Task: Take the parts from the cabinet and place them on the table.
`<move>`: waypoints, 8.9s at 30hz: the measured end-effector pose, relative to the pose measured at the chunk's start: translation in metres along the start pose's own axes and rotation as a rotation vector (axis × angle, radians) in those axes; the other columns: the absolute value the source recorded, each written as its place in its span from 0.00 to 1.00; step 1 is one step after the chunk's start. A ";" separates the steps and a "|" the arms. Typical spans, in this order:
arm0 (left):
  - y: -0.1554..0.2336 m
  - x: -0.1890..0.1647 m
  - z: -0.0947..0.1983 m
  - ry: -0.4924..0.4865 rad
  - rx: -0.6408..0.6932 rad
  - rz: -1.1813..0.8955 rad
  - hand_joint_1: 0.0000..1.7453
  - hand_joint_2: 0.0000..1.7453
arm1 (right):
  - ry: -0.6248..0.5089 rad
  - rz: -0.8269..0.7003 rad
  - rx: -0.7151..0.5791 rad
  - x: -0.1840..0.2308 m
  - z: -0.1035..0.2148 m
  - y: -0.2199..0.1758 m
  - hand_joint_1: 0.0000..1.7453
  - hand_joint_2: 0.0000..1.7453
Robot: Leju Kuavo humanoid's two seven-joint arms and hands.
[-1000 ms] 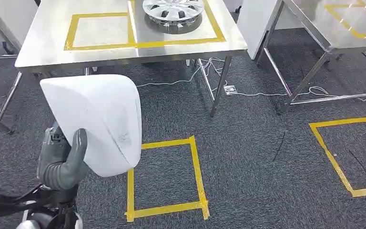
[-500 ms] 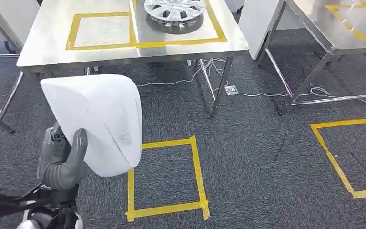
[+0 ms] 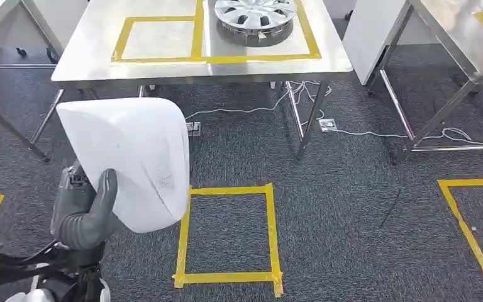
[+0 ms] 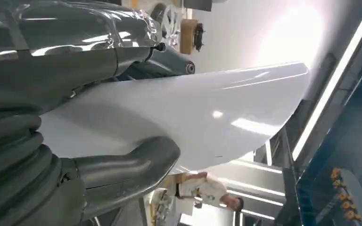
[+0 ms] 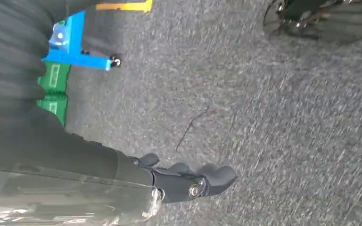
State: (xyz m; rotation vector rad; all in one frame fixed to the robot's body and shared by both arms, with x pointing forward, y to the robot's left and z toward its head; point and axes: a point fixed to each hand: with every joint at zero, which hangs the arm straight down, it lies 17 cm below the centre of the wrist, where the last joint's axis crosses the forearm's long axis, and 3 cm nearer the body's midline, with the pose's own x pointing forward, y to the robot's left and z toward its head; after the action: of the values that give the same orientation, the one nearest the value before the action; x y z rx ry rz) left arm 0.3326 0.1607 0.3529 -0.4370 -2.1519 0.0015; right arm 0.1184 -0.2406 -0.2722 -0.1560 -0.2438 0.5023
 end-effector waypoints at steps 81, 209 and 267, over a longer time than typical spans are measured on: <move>0.002 -0.011 0.000 0.070 0.010 0.010 1.00 1.00 | -0.002 -0.001 -0.008 -0.003 0.001 0.004 0.00 1.00; -0.008 -0.018 0.005 0.071 -0.024 -0.016 1.00 1.00 | -0.020 -0.048 -0.002 0.000 0.002 0.008 0.00 1.00; -0.015 -0.017 -0.005 0.080 -0.042 -0.007 1.00 1.00 | -0.019 -0.061 -0.007 0.000 0.001 0.004 0.00 1.00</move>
State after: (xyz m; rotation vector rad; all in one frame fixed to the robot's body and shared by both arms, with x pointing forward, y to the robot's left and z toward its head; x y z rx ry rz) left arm 0.3406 0.1409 0.3449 -0.4463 -2.0780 -0.0643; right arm 0.1169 -0.2372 -0.2721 -0.1505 -0.2681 0.4430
